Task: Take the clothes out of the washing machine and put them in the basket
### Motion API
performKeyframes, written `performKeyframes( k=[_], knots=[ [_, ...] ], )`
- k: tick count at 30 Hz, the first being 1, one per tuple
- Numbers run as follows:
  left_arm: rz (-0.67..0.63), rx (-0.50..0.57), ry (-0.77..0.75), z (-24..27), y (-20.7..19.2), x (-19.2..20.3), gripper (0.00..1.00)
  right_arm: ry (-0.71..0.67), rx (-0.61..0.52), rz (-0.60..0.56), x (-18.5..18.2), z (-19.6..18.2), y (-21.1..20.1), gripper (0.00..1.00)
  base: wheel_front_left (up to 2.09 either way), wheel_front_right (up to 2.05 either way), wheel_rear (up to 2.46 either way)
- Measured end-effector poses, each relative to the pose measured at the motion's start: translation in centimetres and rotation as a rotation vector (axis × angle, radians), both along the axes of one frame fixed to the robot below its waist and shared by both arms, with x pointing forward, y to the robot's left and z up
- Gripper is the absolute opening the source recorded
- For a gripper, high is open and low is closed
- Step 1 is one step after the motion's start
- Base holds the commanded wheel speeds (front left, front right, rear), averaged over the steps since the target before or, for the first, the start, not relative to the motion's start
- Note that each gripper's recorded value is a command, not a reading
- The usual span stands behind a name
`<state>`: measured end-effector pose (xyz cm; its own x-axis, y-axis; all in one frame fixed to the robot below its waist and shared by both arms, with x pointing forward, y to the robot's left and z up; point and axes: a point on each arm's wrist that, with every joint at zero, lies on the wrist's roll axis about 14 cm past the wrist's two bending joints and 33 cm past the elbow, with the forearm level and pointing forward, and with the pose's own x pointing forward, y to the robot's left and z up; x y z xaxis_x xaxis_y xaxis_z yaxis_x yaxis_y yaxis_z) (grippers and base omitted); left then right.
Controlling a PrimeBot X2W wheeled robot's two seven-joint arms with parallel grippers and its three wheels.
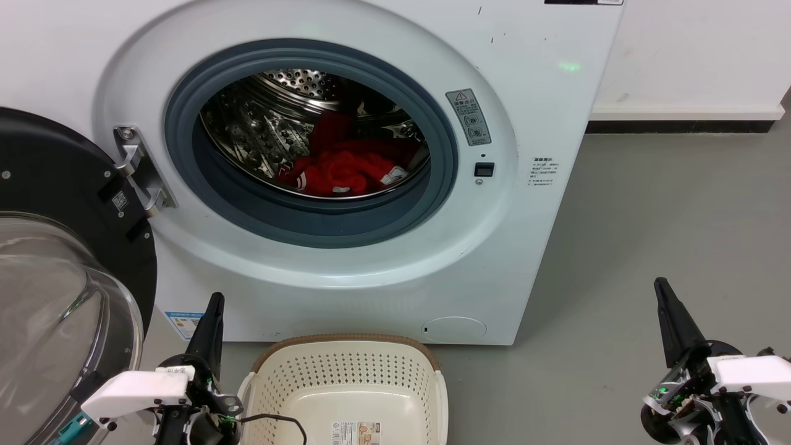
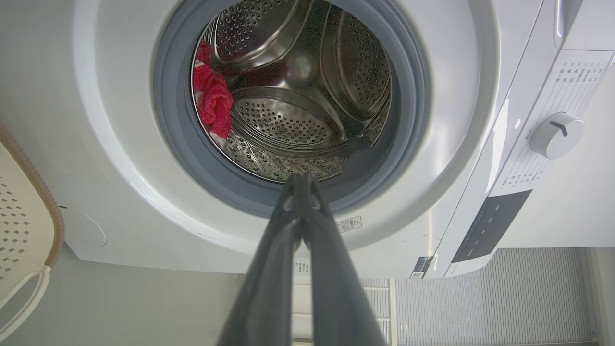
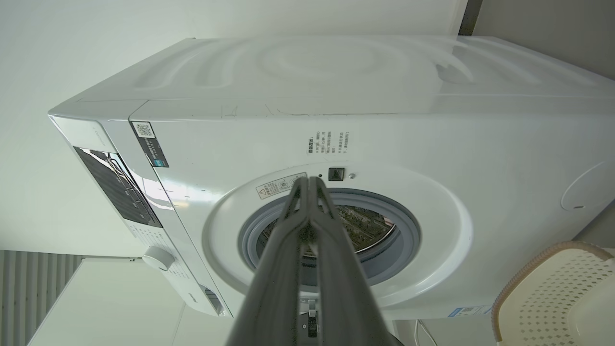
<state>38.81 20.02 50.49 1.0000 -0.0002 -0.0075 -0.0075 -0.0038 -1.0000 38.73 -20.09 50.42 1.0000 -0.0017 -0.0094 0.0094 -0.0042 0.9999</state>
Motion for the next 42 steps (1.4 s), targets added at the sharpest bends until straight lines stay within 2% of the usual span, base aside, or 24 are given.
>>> performKeyframes(
  k=[5, 6, 10, 20, 42],
  knots=[
    [0.0, 0.0, 0.0, 0.0, 0.0, 0.0, 0.0, 0.0, 0.0, 0.0, 0.0, 0.0, 0.0, 0.0, 0.0, 0.0, 0.0],
    [0.0, -0.001, 0.006, -0.2, 0.0, -0.1, 1.0, 0.005, 0.001, -0.001, -0.1, -0.2, 0.0, 1.0, 0.0, 0.0, 0.0],
    [-0.003, -0.004, 0.057, -1.9, -0.3, -0.8, 1.0, 0.055, 0.003, -0.01, -0.9, -1.9, -0.1, 1.0, 0.0, 0.0, 0.0],
    [-0.012, 0.064, 0.038, -1.2, -1.4, -0.4, 1.0, 0.036, -0.067, -0.034, -1.1, -1.2, -0.3, 1.0, 0.0, 0.0, 0.0],
    [-0.021, 0.518, -0.056, 1.8, -2.7, 0.7, 1.0, -0.022, -0.543, -0.05, -1.2, 1.0, -0.1, 1.0, 0.0, 0.0, 0.0]
  ],
)
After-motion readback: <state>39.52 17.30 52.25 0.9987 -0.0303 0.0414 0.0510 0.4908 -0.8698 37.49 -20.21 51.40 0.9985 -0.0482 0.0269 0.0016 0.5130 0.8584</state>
